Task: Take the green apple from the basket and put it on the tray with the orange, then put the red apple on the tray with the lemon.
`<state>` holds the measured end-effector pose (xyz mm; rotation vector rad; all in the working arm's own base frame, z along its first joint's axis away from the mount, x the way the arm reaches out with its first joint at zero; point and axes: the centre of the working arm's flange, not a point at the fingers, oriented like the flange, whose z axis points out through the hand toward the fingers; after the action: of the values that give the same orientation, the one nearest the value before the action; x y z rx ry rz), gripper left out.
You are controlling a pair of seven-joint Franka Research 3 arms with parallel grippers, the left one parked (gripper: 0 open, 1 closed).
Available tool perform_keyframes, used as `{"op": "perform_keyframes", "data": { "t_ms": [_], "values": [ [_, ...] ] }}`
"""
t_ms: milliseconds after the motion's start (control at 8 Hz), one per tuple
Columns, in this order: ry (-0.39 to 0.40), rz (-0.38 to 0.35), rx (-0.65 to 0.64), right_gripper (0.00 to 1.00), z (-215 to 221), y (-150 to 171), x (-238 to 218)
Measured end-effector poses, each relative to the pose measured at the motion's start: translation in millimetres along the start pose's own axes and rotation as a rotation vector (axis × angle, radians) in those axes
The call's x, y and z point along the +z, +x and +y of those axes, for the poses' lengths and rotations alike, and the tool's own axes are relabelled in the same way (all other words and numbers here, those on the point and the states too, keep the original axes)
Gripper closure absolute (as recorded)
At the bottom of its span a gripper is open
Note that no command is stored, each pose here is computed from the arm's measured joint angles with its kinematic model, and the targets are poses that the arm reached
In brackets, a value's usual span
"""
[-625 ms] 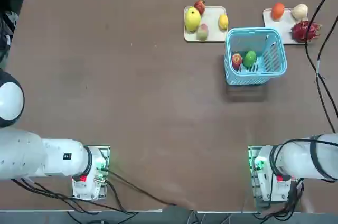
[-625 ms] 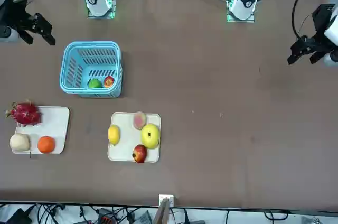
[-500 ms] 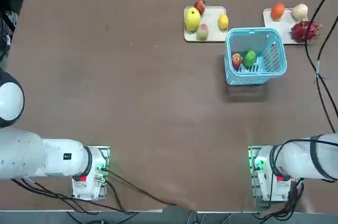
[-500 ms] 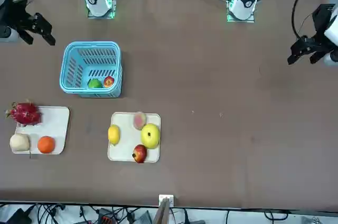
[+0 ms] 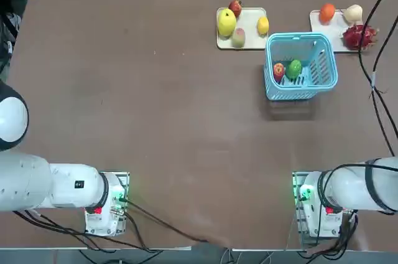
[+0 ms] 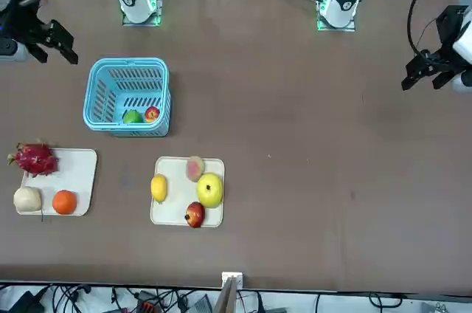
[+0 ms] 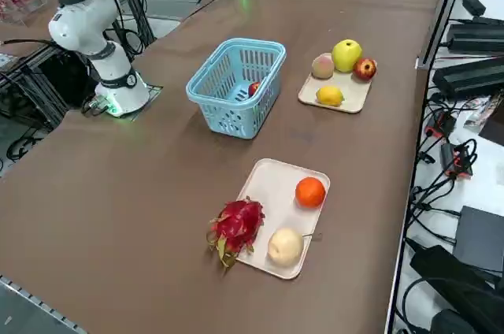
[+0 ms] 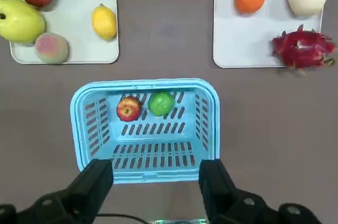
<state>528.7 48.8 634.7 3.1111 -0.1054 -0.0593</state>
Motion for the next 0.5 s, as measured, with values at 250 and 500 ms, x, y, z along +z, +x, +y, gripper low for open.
{"op": "perform_keyframes", "data": {
  "t_ms": [250,500],
  "values": [
    [-0.010,-0.030,0.184,0.00,-7,23,36],
    [-0.023,-0.051,0.360,0.00,-19,43,84]
  ]
}}
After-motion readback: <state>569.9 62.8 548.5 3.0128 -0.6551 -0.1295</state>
